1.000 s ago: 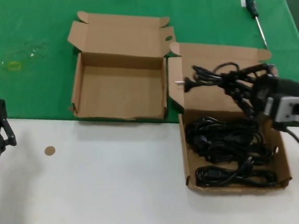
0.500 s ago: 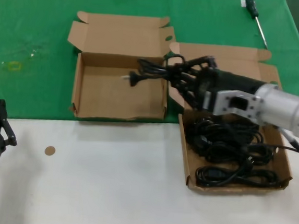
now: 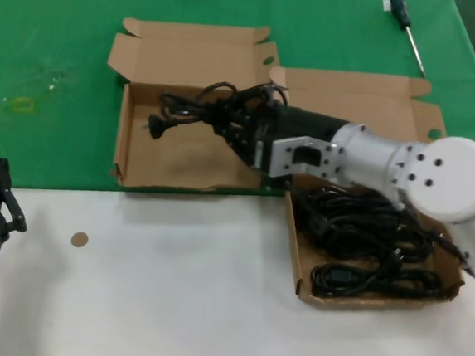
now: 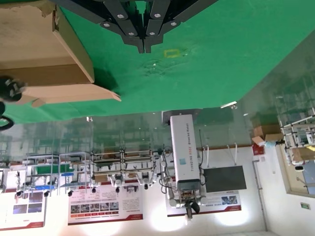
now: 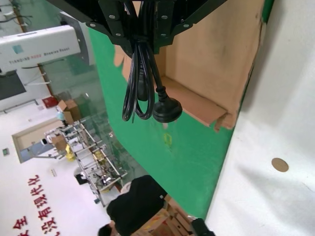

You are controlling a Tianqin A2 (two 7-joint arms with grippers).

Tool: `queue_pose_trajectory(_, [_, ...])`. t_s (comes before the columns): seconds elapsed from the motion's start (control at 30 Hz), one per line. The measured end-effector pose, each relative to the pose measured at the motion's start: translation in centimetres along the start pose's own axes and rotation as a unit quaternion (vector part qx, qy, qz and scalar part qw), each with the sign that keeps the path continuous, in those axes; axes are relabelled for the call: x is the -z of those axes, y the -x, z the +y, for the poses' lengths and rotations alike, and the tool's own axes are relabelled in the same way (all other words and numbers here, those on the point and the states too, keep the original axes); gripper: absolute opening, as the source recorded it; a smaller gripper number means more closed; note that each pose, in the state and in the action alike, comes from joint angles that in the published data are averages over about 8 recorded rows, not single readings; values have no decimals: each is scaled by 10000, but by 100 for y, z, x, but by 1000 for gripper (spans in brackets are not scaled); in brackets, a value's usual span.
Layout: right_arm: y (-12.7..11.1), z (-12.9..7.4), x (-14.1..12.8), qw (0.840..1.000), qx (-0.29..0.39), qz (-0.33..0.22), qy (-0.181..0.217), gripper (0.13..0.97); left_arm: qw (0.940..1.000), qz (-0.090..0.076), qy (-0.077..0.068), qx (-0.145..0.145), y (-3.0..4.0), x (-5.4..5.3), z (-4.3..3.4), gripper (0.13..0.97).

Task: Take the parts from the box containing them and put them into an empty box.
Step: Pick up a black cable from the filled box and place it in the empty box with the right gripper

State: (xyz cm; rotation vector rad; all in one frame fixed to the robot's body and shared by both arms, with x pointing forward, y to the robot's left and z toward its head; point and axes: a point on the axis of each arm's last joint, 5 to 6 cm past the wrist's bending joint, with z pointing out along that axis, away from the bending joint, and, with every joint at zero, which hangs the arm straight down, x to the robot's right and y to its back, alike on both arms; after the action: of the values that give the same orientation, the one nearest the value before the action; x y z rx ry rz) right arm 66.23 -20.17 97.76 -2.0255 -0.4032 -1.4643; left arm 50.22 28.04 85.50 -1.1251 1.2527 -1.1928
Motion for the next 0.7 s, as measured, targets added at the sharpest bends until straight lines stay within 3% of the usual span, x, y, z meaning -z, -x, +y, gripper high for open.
queue_pose_trajectory(0.7, [167,59,-519,9993,123,-335,64,217,10000,0,0,0,0,0,0,152])
